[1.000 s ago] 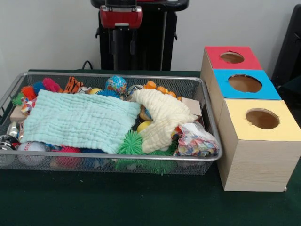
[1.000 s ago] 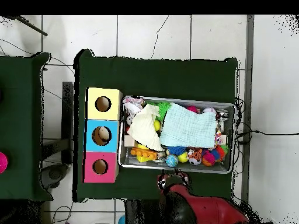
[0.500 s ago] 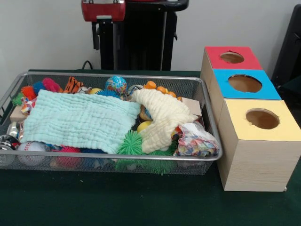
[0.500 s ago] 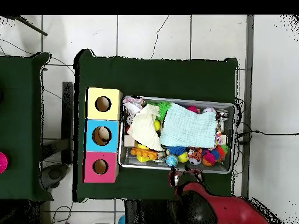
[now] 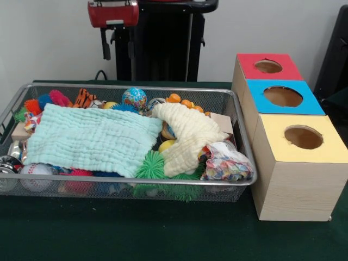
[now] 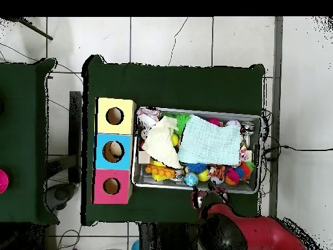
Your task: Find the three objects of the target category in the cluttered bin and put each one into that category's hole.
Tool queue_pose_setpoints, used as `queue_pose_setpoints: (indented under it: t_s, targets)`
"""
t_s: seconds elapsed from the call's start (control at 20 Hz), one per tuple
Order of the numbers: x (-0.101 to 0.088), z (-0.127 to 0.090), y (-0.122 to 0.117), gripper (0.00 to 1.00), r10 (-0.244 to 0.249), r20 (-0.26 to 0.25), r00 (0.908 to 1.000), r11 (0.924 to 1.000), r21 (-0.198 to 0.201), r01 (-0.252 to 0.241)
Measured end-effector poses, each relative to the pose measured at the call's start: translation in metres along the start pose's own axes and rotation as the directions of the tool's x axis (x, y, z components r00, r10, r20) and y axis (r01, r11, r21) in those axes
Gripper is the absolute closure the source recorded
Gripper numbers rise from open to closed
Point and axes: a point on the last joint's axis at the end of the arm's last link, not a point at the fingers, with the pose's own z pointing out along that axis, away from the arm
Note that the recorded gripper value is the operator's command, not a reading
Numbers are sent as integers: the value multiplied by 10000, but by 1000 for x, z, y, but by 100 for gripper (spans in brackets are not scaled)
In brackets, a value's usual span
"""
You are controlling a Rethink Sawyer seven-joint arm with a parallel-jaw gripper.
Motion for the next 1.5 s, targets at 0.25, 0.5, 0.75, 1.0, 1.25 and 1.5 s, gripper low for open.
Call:
queue_pose_setpoints:
  t_s: [0.25,0.5,0.75,1.0,1.25,1.5]
  targets:
    - [6,24,8,0,-1124,9,9937,9933,-275,1124]
    - [15,49,7,0,-1654,36,9862,9844,-606,1653]
    - [21,58,-1,0,-1636,85,9865,9842,-671,1638]
    - [9,60,-18,0,-1806,285,9831,9831,-245,1813]
    - [-5,58,-30,0,-2390,360,9703,9707,350,2378]
    - [-19,55,-32,0,-3242,164,9459,9417,1011,3210]
